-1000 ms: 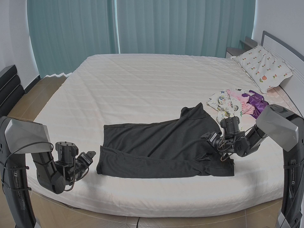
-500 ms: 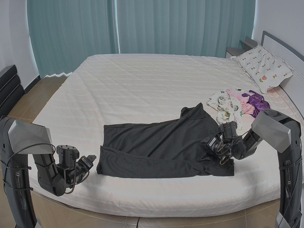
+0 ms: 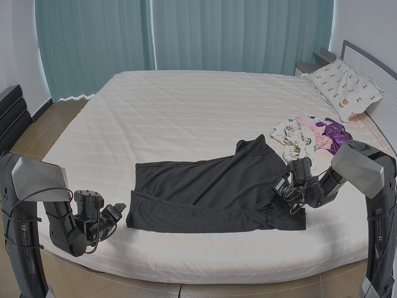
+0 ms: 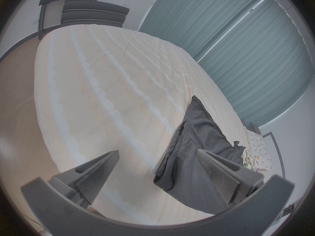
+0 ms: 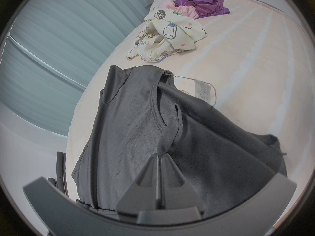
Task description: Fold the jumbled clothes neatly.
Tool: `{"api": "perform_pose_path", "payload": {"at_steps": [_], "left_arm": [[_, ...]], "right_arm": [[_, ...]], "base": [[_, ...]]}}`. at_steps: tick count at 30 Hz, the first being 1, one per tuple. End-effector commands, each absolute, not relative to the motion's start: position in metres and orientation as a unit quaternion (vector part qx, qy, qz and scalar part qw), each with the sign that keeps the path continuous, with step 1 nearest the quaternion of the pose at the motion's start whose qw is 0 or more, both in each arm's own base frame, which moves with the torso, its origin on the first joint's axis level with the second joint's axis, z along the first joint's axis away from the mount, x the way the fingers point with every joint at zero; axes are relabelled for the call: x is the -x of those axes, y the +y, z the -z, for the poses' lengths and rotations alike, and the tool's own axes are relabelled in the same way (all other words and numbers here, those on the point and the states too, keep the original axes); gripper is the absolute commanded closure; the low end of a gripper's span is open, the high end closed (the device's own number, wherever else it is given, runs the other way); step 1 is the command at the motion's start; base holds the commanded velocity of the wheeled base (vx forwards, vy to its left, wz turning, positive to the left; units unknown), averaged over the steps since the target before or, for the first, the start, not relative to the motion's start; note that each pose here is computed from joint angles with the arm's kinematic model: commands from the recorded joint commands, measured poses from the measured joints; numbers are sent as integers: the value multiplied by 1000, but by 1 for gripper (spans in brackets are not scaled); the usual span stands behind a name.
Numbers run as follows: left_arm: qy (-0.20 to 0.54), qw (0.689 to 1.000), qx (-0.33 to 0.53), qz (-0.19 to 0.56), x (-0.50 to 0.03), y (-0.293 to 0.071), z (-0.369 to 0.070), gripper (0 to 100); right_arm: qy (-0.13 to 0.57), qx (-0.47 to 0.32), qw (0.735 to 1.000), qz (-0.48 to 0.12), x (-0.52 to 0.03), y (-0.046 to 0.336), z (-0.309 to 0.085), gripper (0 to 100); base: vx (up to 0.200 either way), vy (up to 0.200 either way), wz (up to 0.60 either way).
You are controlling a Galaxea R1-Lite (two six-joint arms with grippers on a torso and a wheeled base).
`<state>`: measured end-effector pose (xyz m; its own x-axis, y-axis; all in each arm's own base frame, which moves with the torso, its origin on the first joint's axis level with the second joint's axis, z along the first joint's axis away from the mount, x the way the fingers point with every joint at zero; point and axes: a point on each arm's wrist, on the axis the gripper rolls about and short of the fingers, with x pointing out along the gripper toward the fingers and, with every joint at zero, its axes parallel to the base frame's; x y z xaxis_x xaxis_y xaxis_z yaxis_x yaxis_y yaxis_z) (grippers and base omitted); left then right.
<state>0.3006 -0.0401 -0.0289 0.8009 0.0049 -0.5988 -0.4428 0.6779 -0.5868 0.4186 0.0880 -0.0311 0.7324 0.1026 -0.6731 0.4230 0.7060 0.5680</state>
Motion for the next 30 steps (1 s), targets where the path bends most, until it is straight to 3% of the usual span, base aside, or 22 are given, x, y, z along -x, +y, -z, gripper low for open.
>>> {"api": "perform_pose_path", "payload": {"at_steps": [1, 14, 20, 21, 30], "left_arm": [[290, 869, 380, -130, -300, -40, 30, 0], [278, 874, 380, -124, -297, -40, 33, 0], [278, 873, 380, -124, -297, -40, 34, 0], [279, 873, 380, -124, -297, -40, 35, 0], [280, 873, 378, -125, -296, -40, 35, 0]], "right_arm": [[346, -374, 856, 88, -405, 87, 6, 100], [344, -372, 859, 74, -355, 86, -39, 100], [375, -358, 851, 76, -335, 91, -29, 100], [376, -358, 851, 76, -334, 91, -28, 0], [421, -306, 848, 101, -288, 103, -11, 0]], "base": [[0, 0, 0], [0, 0, 0], [0, 0, 0], [0, 0, 0], [0, 0, 0]]}}
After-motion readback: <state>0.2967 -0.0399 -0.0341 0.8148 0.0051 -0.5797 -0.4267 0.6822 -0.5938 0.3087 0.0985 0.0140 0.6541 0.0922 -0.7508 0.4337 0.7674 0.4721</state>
